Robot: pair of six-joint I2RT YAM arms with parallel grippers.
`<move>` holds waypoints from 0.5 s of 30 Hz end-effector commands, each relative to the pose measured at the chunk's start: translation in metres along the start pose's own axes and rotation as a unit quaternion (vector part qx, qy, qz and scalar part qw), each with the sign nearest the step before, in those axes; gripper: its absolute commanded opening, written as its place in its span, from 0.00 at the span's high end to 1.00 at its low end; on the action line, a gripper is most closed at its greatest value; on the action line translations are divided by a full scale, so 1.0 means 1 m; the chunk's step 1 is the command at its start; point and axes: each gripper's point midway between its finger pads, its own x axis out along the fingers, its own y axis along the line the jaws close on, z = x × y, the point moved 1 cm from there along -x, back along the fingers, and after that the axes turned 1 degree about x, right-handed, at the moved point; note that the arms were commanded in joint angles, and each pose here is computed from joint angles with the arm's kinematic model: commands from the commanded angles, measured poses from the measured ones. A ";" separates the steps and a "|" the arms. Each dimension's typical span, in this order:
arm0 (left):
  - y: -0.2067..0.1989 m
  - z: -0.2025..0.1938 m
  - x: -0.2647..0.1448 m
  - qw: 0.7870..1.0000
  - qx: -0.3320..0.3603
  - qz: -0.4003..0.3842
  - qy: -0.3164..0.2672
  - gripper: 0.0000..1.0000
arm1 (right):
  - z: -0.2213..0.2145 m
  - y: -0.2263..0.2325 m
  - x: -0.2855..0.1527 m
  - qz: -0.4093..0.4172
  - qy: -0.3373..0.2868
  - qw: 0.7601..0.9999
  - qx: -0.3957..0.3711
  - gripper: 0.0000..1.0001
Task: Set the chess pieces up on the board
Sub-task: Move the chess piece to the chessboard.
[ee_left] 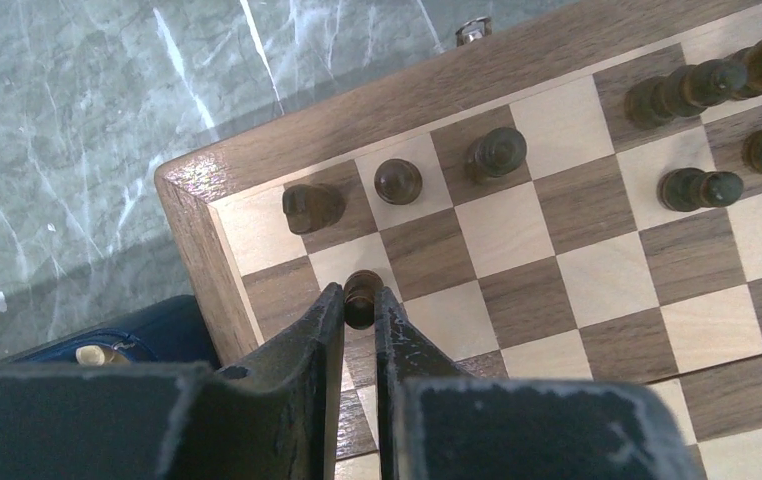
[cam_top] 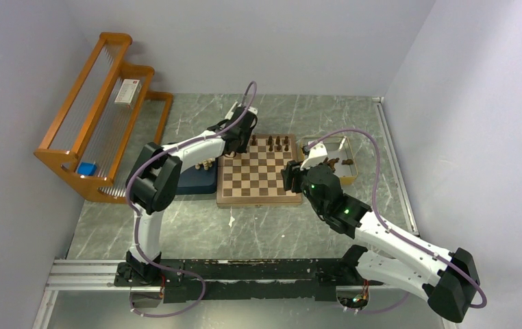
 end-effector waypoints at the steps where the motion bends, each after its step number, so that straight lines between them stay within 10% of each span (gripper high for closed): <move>1: 0.003 0.007 0.006 1.000 0.004 0.011 -0.007 0.82 | 0.018 -0.002 -0.002 -0.011 -0.021 1.000 0.003 0.44; 15: 0.007 0.008 0.007 1.000 0.008 0.022 -0.007 0.63 | 0.015 -0.003 -0.002 -0.014 -0.018 1.000 0.004 0.43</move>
